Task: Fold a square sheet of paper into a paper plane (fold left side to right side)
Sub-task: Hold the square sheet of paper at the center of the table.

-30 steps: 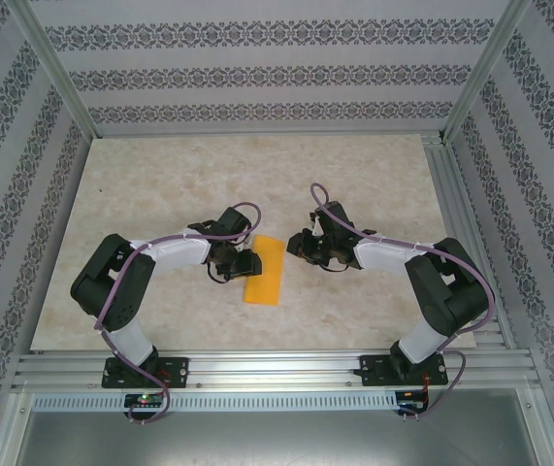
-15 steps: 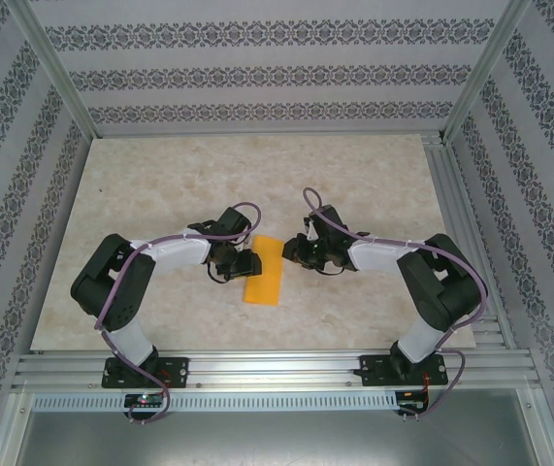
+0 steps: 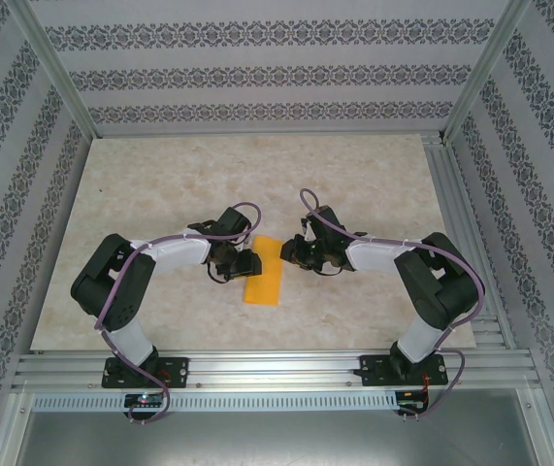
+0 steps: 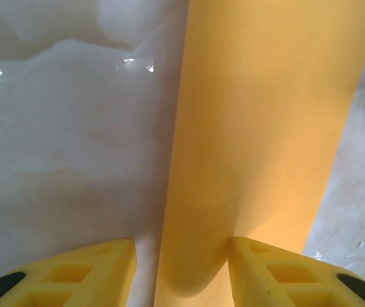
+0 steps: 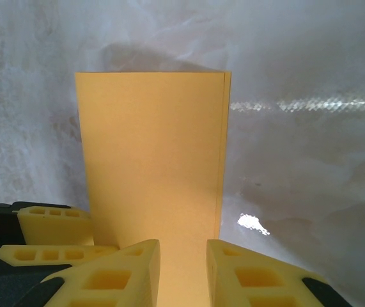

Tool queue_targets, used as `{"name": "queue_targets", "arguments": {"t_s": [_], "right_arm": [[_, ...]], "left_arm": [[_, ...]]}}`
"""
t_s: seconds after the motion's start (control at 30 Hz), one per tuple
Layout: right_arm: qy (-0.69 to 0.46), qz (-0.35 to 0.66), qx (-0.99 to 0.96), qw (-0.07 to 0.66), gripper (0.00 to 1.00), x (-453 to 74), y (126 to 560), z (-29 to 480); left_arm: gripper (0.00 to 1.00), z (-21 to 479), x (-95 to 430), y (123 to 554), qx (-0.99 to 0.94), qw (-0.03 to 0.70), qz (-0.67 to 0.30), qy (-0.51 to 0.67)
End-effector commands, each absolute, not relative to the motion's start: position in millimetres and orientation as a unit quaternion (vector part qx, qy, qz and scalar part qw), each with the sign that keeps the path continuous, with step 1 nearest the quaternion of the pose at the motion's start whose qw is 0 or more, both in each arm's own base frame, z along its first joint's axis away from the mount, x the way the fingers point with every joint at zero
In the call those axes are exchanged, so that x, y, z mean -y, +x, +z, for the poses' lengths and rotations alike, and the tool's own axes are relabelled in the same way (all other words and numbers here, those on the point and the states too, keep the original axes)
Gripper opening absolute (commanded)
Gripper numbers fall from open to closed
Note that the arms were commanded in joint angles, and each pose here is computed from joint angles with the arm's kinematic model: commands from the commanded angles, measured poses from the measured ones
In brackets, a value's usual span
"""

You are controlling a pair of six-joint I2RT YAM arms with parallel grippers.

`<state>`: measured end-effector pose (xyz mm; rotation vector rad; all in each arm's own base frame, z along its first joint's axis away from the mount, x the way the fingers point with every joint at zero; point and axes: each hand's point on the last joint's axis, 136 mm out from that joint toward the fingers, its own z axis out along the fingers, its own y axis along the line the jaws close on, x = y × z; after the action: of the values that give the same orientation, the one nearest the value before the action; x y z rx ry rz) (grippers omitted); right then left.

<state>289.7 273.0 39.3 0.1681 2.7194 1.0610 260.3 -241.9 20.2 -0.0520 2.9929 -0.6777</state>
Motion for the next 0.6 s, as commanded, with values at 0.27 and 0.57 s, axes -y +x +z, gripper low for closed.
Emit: {"name": "queue_targets", "arguments": {"t_s": [0.27,0.57], "right_arm": [[0.055,0.370,-0.920,0.118,0.26,-280.0,296.2,48.0],[0.049,0.376,-0.919,0.111,0.24,-287.6,295.3,46.9]], "left_arm": [[0.47,-1.7,242.9,257.4,-0.980,0.029,-0.197,-0.004],[0.47,-1.9,242.5,258.2,-0.980,0.030,-0.195,-0.004]]}}
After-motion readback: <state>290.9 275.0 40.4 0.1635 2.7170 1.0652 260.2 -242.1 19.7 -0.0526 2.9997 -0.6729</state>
